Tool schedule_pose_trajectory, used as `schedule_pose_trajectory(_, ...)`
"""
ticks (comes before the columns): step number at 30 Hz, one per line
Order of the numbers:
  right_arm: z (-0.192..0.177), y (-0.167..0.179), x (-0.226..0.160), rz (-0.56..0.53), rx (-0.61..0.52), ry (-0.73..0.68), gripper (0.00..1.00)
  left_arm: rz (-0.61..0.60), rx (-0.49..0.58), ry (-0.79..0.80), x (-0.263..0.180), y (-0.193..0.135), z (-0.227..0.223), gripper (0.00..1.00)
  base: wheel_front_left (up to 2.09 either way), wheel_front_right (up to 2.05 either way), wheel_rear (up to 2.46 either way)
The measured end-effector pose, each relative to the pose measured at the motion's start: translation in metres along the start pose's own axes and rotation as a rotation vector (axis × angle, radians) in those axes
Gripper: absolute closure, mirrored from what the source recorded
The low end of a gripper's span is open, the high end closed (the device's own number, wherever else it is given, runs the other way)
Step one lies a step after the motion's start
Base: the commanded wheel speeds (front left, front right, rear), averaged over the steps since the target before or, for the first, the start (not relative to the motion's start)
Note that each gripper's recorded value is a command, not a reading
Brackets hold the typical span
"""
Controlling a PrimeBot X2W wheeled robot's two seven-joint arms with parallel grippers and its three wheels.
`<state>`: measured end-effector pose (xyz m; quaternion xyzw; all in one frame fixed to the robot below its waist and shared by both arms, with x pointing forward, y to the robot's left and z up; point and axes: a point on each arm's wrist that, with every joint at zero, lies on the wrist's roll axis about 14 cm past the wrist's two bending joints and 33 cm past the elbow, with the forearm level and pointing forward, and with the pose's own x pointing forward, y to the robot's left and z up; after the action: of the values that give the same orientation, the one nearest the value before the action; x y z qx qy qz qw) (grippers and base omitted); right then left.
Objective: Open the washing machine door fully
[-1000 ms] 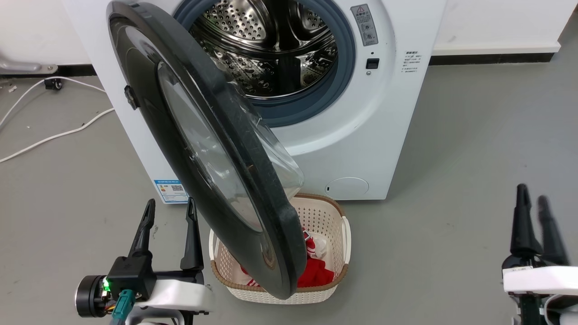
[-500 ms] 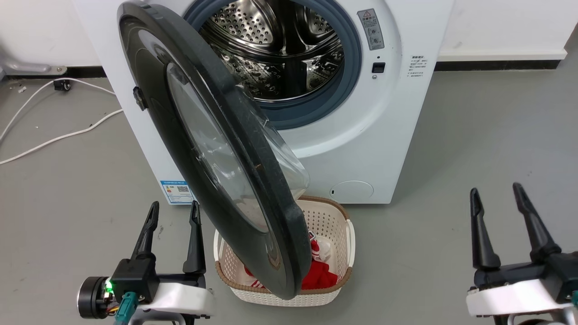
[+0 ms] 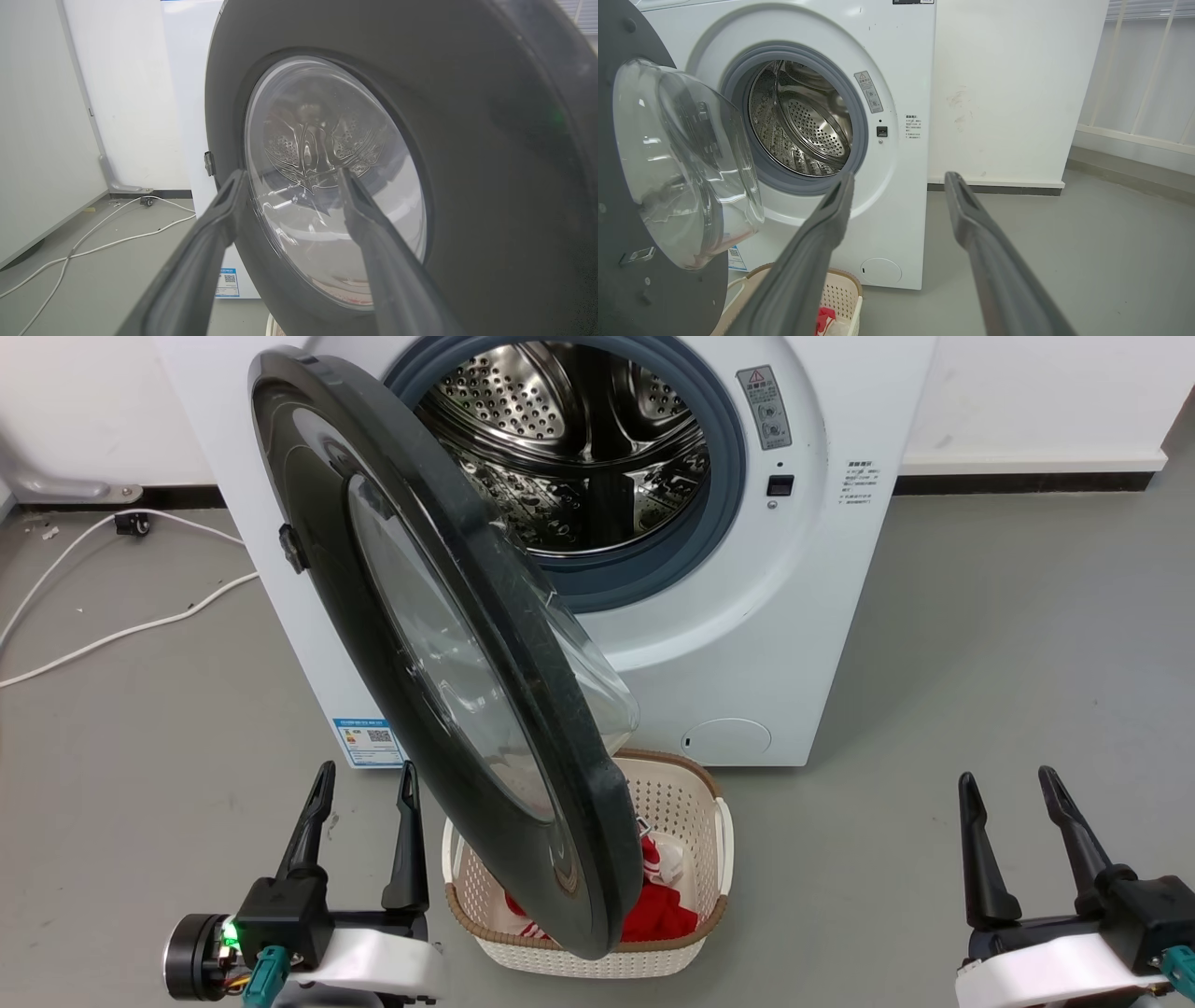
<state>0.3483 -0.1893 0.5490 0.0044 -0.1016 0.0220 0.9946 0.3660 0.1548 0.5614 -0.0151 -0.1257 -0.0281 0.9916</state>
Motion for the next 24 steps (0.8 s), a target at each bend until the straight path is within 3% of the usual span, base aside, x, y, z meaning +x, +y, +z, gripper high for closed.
schedule_pose_trajectory(7, -0.002, -0.002, -0.001, -0.01, 0.019, 0.002, 0.0, -0.01, -0.01, 0.0, -0.001, -0.002, 0.0, 0.0, 0.0, 0.0, 0.0)
schedule_pose_trajectory(8, -0.003, -0.003, -0.001, -0.012, 0.02, 0.003, 0.0, -0.011, -0.01, 0.0, 0.0, -0.002, 0.0, 0.85, 0.0, 0.0, 0.0)
schedule_pose_trajectory(9, -0.003, -0.003, -0.001, -0.013, 0.02, 0.005, 0.0, -0.011, -0.011, 0.0, 0.0, -0.002, 0.0, 0.85, 0.0, 0.0, 0.0)
schedule_pose_trajectory(10, -0.004, -0.004, -0.001, -0.014, 0.023, 0.006, 0.0, -0.014, -0.012, 0.0, 0.0, -0.002, 0.0, 1.0, 0.0, 0.0, 0.0)
schedule_pose_trajectory(19, -0.007, -0.005, -0.001, -0.019, 0.034, 0.01, 0.0, -0.004, -0.028, -0.015, 0.001, -0.001, 0.005, 1.0, 0.0, 0.0, 0.0)
schedule_pose_trajectory(24, -0.009, -0.005, -0.001, -0.02, 0.037, 0.016, 0.0, 0.007, -0.018, -0.127, 0.01, 0.002, 0.039, 1.0, 0.0, 0.0, 0.0)
